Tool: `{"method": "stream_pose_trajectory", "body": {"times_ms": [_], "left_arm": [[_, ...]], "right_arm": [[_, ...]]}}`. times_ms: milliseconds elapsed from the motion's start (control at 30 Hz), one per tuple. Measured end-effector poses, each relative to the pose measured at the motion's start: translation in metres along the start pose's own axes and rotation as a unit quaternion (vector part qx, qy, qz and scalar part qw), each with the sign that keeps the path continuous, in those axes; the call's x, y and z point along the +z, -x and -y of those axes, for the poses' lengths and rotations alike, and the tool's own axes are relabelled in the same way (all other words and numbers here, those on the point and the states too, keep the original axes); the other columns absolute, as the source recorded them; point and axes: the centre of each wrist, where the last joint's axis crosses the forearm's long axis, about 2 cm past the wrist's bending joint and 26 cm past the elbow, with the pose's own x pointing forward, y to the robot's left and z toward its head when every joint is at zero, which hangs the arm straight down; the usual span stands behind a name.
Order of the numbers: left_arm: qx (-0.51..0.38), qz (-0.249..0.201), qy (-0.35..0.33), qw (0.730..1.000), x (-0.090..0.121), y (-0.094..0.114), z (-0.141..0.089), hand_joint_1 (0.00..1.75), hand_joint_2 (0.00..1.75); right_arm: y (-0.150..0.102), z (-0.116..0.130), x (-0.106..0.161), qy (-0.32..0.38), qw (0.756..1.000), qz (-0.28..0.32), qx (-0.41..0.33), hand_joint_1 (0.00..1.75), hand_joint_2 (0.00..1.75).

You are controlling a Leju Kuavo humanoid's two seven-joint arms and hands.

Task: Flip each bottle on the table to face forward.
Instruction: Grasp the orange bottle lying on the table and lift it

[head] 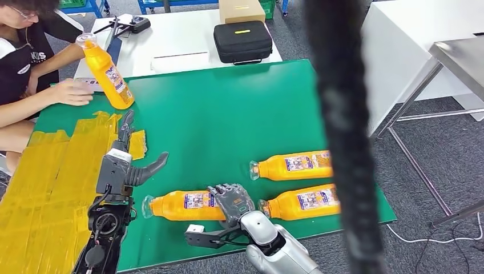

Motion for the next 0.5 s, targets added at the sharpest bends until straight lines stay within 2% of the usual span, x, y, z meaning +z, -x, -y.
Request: {"method": "stream_pose_trajectory", "body": {"times_ms": [200,300,400,500], "left_arm": [[0.006,0.006,-0.004,1.0,0.0,-0.004,0.001,0.0,1.75],[0.02,0.01,-0.008,1.0,0.001,-0.006,0.001,0.0,1.75],[0.042,0.018,-0.018,0.999,0.002,-0.009,0.0,0.0,1.75],[0.06,0.032,-0.028,0.997,0.003,-0.016,0.001,0.0,1.75]], "right_arm": [[0.004,0.004,-0.002,0.034,0.998,-0.015,-0.043,1.75,1.75],[0.008,0.005,0.001,0.081,0.993,-0.019,-0.09,1.75,1.75],[0.016,0.009,0.008,0.159,0.974,-0.026,-0.161,1.75,1.75],[0.027,0.025,0.012,0.254,0.943,-0.024,-0.214,1.75,1.75]]}}
